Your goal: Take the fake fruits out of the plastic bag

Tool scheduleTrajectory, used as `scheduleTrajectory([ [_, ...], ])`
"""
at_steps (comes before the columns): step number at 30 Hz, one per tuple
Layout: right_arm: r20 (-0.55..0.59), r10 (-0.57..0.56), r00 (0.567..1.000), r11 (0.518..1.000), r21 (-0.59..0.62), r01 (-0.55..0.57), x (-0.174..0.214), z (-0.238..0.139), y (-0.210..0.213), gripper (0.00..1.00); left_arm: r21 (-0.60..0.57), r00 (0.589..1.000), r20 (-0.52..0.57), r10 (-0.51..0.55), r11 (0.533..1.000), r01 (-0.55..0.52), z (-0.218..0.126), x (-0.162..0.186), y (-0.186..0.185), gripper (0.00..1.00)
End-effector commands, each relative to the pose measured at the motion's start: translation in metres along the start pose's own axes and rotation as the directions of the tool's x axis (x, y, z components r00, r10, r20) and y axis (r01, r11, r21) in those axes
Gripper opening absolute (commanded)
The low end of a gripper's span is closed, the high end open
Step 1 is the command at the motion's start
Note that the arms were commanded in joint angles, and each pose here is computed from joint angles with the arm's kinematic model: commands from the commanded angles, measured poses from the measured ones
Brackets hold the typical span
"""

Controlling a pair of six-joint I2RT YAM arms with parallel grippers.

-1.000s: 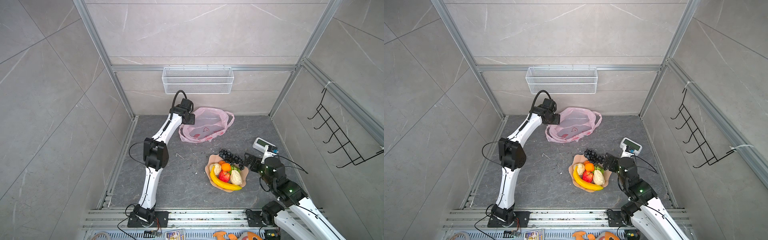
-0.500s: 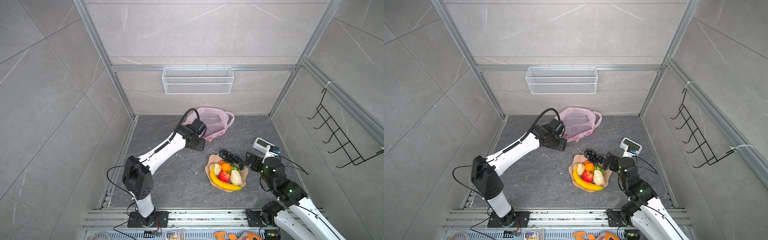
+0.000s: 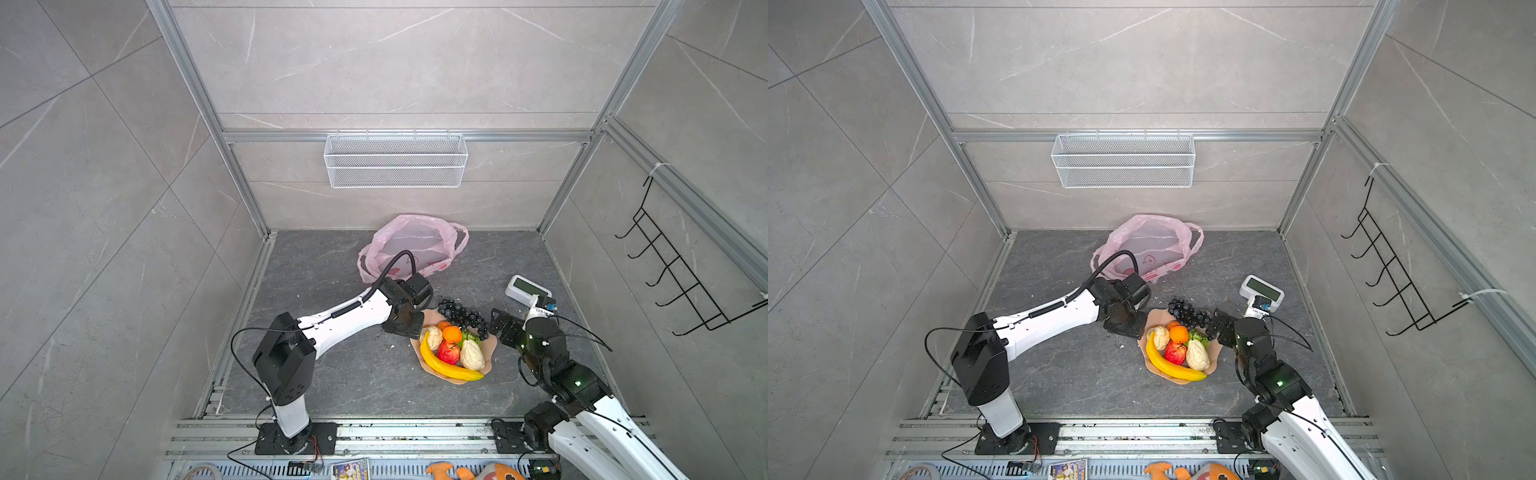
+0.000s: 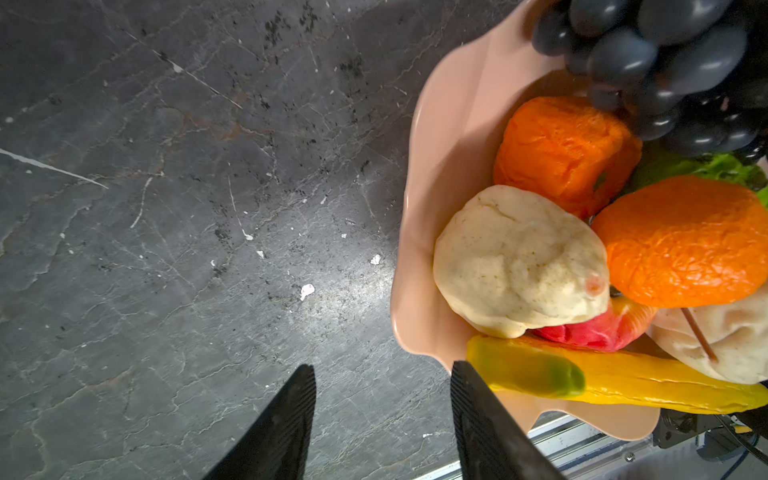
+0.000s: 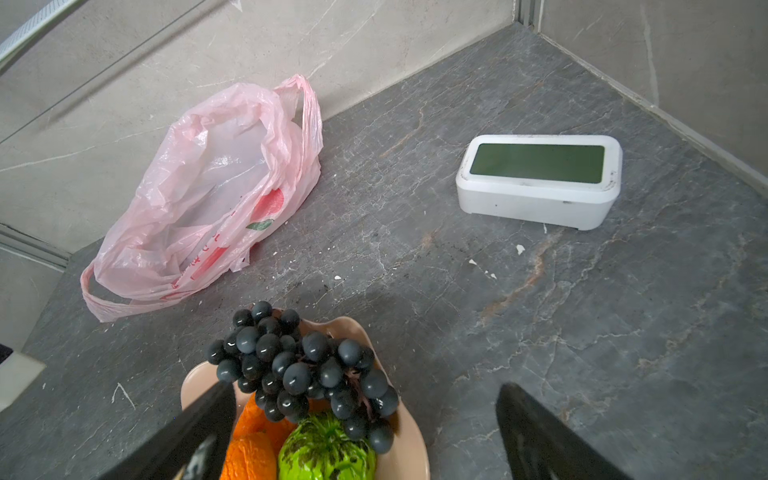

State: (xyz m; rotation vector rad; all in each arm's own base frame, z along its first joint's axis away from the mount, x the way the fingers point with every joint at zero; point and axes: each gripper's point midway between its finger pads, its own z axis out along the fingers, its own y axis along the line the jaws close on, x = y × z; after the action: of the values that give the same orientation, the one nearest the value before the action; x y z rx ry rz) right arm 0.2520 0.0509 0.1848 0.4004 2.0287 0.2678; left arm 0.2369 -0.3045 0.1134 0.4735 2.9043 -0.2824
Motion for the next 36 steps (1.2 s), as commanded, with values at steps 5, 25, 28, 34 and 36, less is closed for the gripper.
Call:
scheduleTrajectory([
  [5, -0.007, 0.018, 1.000, 1.000, -0.003, -0.018, 0.002, 0.001, 0.000, 1.00, 0.020, 0.998, -0.019, -0.068, 0.997, 0.068, 0.014, 0.001, -0.004, 0.45],
  [25, -0.035, 0.009, 0.999, 1.000, -0.015, -0.009, 0.007, 0.005, 0.004, 1.00, 0.082, 0.988, -0.056, -0.141, 0.986, 0.145, 0.048, 0.004, -0.016, 0.21],
  [28, -0.038, 0.006, 0.999, 1.000, -0.014, -0.007, 0.008, 0.005, 0.004, 1.00, 0.080, 0.988, -0.056, -0.146, 0.985, 0.150, 0.048, 0.005, -0.015, 0.18],
  [34, -0.046, 0.007, 0.999, 1.000, -0.011, -0.008, 0.010, 0.006, 0.003, 1.00, 0.061, 0.987, -0.050, -0.156, 0.985, 0.159, 0.047, 0.006, -0.008, 0.13],
  [36, -0.045, 0.007, 0.999, 1.000, -0.012, -0.008, 0.009, 0.006, 0.004, 1.00, 0.054, 0.985, -0.046, -0.164, 0.985, 0.166, 0.046, 0.005, -0.003, 0.12],
])
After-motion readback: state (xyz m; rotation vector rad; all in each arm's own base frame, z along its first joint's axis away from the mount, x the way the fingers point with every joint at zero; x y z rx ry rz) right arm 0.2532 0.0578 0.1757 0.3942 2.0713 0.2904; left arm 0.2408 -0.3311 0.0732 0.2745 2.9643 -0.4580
